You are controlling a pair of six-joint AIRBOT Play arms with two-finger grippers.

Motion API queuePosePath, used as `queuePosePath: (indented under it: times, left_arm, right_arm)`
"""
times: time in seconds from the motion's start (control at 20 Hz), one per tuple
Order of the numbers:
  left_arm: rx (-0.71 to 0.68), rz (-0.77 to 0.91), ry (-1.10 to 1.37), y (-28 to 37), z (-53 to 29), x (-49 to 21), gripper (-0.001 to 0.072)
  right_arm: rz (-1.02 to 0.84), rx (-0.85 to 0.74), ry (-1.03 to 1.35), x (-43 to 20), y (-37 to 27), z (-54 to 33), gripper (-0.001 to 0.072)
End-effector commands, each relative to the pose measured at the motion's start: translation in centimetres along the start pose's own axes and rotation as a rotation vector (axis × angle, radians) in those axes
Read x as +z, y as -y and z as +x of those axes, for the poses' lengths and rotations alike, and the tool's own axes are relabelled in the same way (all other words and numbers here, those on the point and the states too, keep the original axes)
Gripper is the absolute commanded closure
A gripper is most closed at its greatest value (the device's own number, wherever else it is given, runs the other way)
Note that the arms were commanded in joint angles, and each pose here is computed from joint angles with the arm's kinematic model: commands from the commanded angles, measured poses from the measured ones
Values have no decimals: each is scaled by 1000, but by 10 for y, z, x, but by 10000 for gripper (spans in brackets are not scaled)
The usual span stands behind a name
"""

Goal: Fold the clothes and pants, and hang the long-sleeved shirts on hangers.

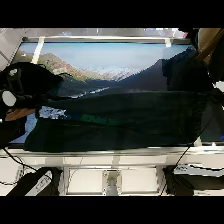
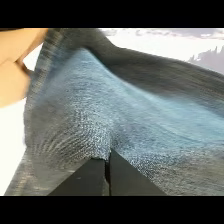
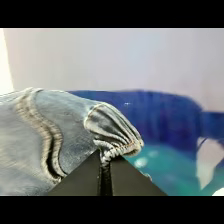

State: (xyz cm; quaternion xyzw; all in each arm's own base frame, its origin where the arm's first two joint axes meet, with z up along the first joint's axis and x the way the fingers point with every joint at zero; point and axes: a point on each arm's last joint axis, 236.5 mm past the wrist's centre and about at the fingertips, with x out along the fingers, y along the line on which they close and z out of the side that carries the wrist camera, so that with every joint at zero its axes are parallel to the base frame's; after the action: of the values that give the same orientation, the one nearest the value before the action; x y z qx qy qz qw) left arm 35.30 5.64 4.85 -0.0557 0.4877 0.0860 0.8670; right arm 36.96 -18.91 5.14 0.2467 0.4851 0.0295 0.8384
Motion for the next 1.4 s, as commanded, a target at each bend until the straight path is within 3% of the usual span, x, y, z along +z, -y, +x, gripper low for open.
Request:
queuePosePath:
  times: [0.0,0.35,0.4,0.45,0.5,0.55,0.75,0.85,0.95,1.2,1.35]
  left_arm:
    - [128,-8,-13,-31,12,-19,695]
    - [63,21,-28,-3,64,-23,692]
    - [60,21,-74,-1,71,-34,458]
    - [65,24,-107,-2,72,-41,-13]
    - [72,17,-127,-4,69,-44,-9]
    - [83,11,-121,-9,61,-40,-7]
    - [70,-118,312,-30,-14,71,-4]
    - [98,-196,389,-57,-29,96,-3]
    - [86,-255,264,-72,-2,86,-2]
    - [-302,-240,-82,-7,95,73,-2]
    - [-390,-200,-235,4,137,68,-2]
  right_arm:
    - [-6,-105,47,11,19,-9,655]
    - [101,-67,0,-2,17,84,654]
    - [119,-68,0,0,15,91,652]
    - [114,-66,-1,0,12,93,598]
    - [120,-63,-6,1,11,91,425]
    - [122,-64,-23,0,10,86,339]
    - [126,-89,-47,14,13,41,340]
    - [105,-96,-14,28,7,26,340]
    - [84,-83,0,35,-3,25,340]
    - [33,-54,-38,32,-30,38,340]
    - [1,-39,-84,23,-43,44,340]
